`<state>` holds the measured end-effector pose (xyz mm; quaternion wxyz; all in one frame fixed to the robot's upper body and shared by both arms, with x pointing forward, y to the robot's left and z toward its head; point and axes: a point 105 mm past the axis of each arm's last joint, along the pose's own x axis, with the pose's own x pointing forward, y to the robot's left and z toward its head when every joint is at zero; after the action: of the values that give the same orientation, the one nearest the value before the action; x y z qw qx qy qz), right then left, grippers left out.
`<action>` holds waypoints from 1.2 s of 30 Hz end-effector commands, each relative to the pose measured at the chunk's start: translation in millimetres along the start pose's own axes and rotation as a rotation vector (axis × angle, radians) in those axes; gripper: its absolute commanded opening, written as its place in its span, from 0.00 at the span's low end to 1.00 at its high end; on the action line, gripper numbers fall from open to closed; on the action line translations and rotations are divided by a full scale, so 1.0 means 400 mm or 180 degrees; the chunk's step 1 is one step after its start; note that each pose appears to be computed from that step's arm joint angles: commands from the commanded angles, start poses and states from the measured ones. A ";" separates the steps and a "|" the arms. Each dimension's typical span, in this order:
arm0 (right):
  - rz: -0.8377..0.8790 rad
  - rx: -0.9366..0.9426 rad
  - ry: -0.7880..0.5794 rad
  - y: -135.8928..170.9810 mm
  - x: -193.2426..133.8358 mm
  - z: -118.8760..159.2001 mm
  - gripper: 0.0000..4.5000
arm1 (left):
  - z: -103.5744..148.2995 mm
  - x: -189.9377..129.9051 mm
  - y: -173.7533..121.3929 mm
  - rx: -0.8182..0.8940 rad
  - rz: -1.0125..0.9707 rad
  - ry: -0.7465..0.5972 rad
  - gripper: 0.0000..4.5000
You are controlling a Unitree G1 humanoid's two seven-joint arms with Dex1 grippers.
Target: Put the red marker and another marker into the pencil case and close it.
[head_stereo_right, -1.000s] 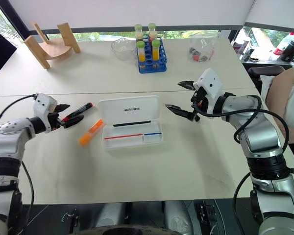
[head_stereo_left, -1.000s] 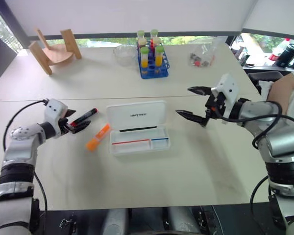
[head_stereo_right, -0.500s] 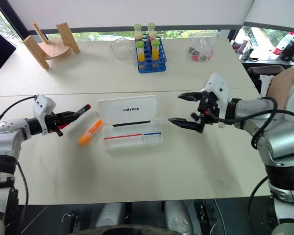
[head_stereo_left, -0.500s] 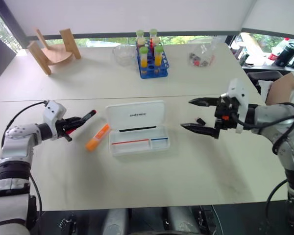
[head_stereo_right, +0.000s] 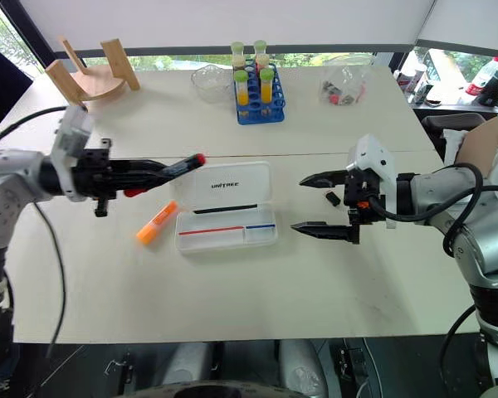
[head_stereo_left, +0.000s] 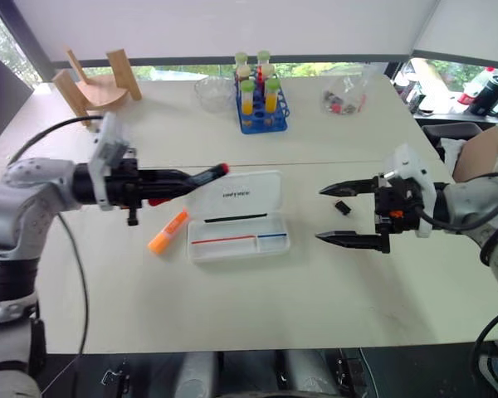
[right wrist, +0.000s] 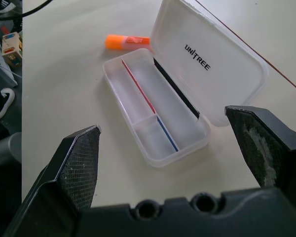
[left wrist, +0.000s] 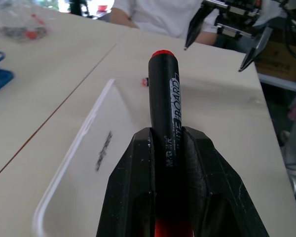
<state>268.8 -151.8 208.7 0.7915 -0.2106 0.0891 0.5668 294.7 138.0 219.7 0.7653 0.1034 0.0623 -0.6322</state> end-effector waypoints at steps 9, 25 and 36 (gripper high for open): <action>-0.0205 -0.0169 -0.0017 0.006 -0.013 0.021 1.00 | -0.130 0.165 0.064 0.0587 -0.0045 0.0715 0.06; -0.0243 -0.0165 -0.0032 0.004 -0.005 0.020 1.00 | -0.034 0.058 0.026 -0.0018 0.0313 -0.0049 0.99; -0.0206 -0.0153 -0.0071 -0.002 0.006 0.019 1.00 | -0.143 -0.199 0.015 -0.0549 0.2191 0.0139 0.99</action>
<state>270.4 -150.4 205.4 0.8090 -0.2155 0.0819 0.5407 284.4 222.3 173.6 0.9254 0.0441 0.1184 -0.3573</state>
